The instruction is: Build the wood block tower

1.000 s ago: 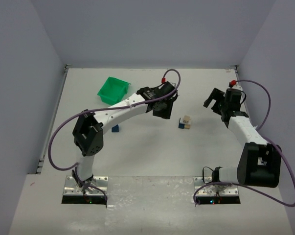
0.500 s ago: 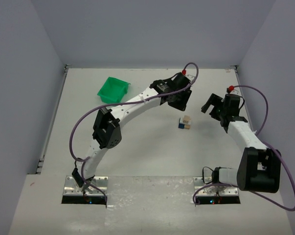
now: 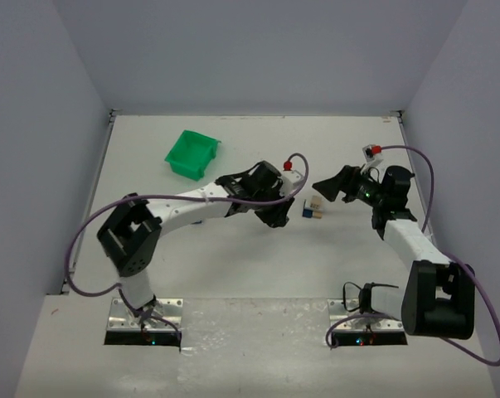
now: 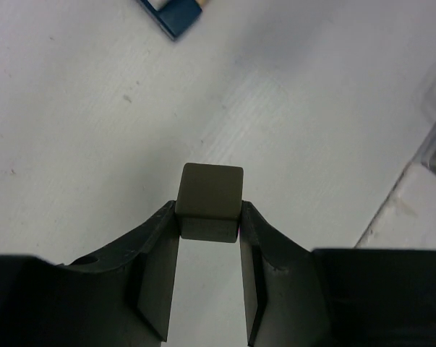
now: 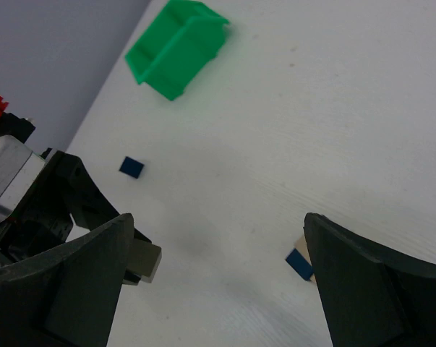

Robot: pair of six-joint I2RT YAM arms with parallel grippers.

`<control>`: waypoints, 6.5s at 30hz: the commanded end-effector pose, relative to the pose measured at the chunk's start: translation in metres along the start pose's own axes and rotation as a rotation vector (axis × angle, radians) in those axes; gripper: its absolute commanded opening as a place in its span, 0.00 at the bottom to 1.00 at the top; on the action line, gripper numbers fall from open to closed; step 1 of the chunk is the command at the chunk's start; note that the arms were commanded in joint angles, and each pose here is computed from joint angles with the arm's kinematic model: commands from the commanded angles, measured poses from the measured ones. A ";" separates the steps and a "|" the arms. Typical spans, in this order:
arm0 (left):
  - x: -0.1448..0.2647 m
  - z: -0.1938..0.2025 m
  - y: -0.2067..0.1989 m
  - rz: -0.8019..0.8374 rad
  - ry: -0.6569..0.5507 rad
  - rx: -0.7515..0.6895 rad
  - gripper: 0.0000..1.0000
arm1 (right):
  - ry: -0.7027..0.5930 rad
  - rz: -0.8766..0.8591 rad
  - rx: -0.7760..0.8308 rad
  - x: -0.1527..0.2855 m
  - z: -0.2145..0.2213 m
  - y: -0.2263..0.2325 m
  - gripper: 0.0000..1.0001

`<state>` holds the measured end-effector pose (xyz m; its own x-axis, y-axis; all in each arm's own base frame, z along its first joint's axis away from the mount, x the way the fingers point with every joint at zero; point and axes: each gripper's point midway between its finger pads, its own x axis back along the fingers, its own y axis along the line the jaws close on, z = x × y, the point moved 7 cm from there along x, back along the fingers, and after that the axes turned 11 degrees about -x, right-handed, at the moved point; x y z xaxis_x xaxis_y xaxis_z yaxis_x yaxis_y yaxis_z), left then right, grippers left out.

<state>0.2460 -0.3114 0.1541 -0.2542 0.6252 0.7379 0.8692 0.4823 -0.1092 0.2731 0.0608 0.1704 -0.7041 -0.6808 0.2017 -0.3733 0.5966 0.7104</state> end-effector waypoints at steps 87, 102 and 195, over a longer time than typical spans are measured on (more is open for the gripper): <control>0.093 -0.009 0.050 -0.162 -0.606 -0.233 1.00 | 0.294 -0.377 0.859 -0.019 -0.045 -0.015 0.02; 0.077 -0.008 0.057 -0.169 -0.601 -0.161 1.00 | 0.309 -0.307 0.764 -0.023 -0.005 -0.050 0.04; 0.072 -0.008 0.055 -0.135 -0.588 -0.118 1.00 | 0.193 -0.185 0.802 -0.021 0.023 -0.077 0.24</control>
<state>0.2720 -0.2424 0.1936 -0.5211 0.8046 0.2846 0.8468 0.5291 0.0548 0.2974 0.0403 0.0892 -0.4836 -0.8139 0.3220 -0.8339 0.5402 0.1130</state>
